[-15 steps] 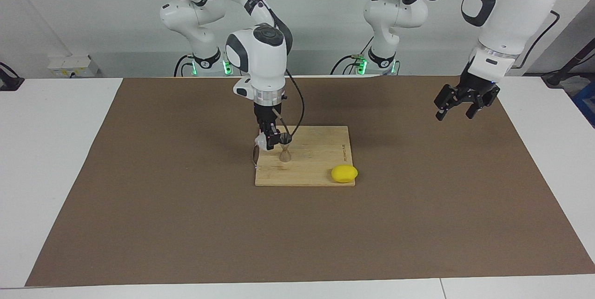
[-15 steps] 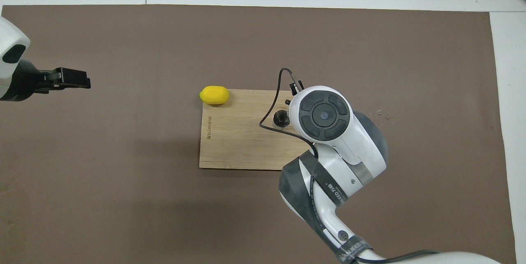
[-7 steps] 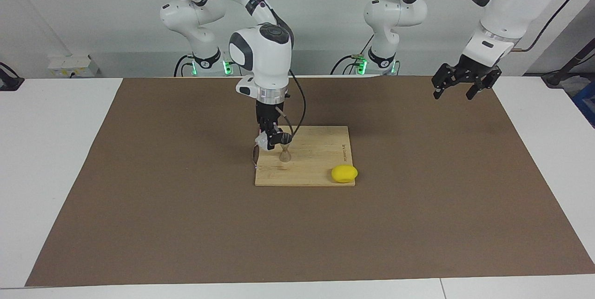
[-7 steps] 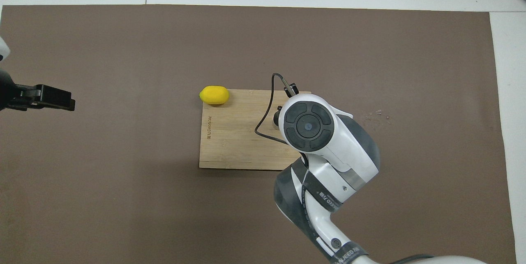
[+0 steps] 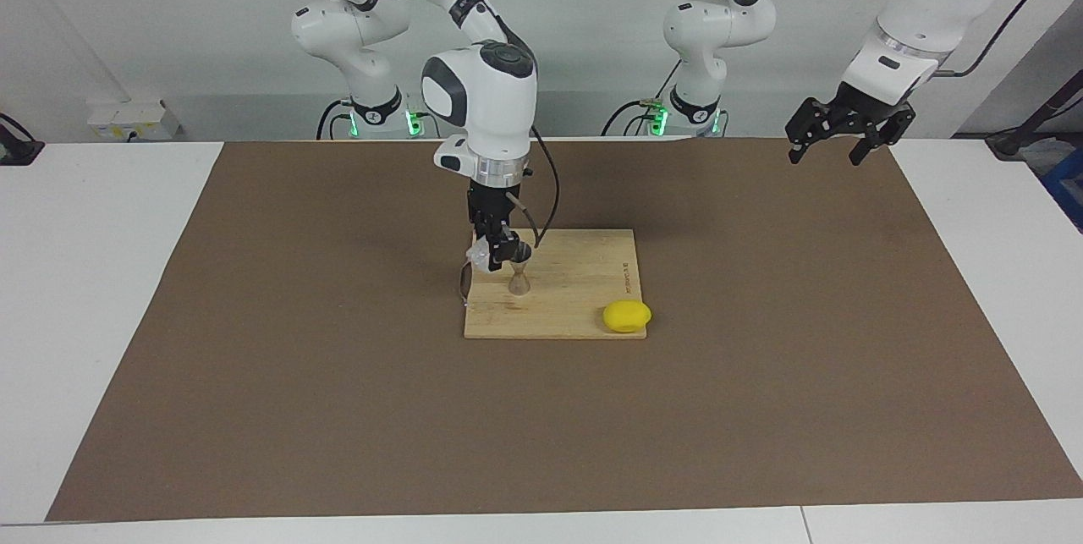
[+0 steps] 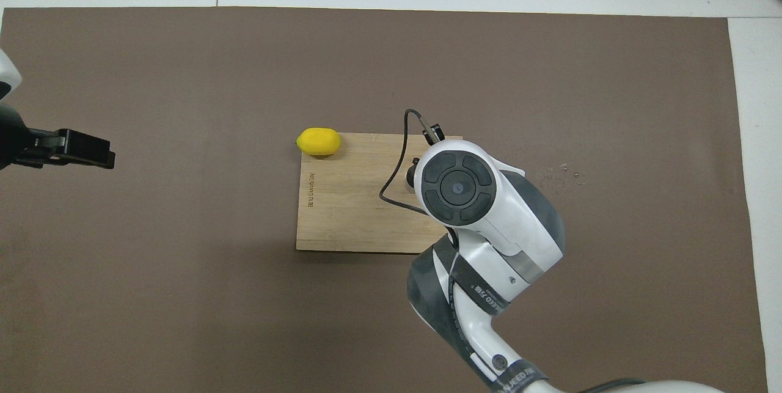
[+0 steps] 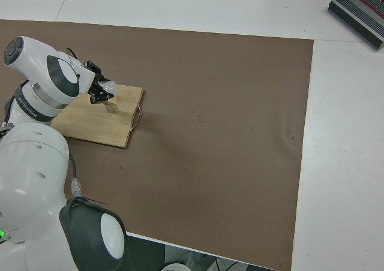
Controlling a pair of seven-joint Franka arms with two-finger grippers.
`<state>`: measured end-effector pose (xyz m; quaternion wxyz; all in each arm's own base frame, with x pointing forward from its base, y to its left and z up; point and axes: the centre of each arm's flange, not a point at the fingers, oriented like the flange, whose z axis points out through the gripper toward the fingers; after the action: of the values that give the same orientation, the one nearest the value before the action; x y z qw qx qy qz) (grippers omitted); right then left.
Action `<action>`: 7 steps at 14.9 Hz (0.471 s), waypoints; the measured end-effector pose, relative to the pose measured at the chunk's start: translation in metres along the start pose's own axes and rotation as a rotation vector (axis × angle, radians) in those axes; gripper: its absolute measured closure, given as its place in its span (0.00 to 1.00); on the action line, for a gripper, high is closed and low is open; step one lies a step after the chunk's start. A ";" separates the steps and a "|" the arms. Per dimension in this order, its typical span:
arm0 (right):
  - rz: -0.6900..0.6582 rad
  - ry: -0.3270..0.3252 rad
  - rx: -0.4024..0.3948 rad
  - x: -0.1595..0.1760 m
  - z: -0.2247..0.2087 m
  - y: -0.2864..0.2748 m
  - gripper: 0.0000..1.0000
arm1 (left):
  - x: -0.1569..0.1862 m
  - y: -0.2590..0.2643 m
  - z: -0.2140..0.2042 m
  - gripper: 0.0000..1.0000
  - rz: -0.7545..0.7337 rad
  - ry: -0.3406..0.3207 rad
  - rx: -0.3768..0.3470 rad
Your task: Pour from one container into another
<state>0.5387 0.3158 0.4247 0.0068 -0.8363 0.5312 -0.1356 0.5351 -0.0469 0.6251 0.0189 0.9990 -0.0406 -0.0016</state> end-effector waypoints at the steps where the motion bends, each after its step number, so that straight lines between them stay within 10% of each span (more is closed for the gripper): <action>1: 0.000 0.000 -0.001 0.000 0.000 0.000 0.49 | 0.000 -0.001 0.000 0.00 -0.003 -0.003 0.000; 7: 0.003 -0.002 -0.001 0.000 0.000 0.000 0.49 | -0.008 -0.010 -0.012 0.00 0.005 -0.015 -0.001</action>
<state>0.5390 0.3155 0.4250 0.0071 -0.8355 0.5327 -0.1344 0.5277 -0.0353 0.6366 0.0193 0.9988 -0.0432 -0.0091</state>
